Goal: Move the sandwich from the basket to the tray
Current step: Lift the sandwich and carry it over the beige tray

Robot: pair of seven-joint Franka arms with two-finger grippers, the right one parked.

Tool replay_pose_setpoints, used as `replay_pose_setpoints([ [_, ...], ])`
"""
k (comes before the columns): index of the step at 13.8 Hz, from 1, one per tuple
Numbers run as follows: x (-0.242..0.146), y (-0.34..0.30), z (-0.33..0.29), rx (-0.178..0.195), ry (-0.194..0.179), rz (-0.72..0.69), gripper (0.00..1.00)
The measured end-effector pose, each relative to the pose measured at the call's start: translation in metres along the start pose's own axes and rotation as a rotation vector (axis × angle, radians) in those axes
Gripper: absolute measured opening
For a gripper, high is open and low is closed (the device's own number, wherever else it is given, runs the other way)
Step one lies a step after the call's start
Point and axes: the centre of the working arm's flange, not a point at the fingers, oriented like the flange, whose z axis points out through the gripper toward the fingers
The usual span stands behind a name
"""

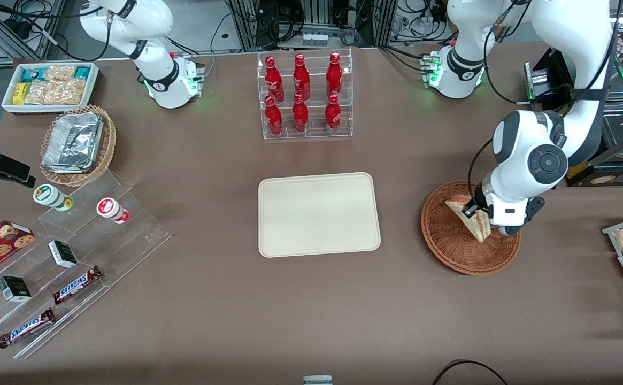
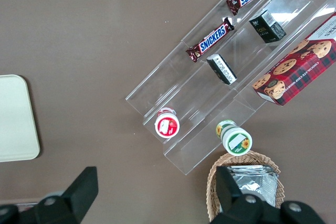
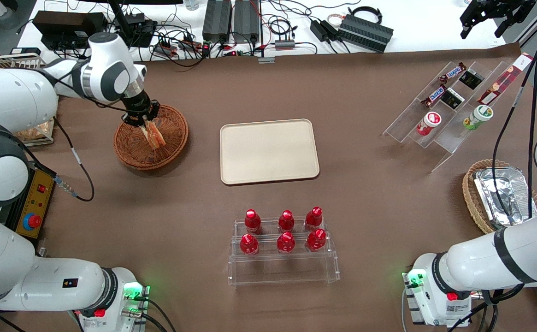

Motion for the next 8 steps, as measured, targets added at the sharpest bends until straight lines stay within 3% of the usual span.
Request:
replay_pose_setpoints([
  [5, -0.047, 0.052, -0.017, -0.012, 0.001, 0.263, 0.15],
  [8, -0.092, 0.112, -0.017, -0.052, -0.021, 0.339, 0.15],
])
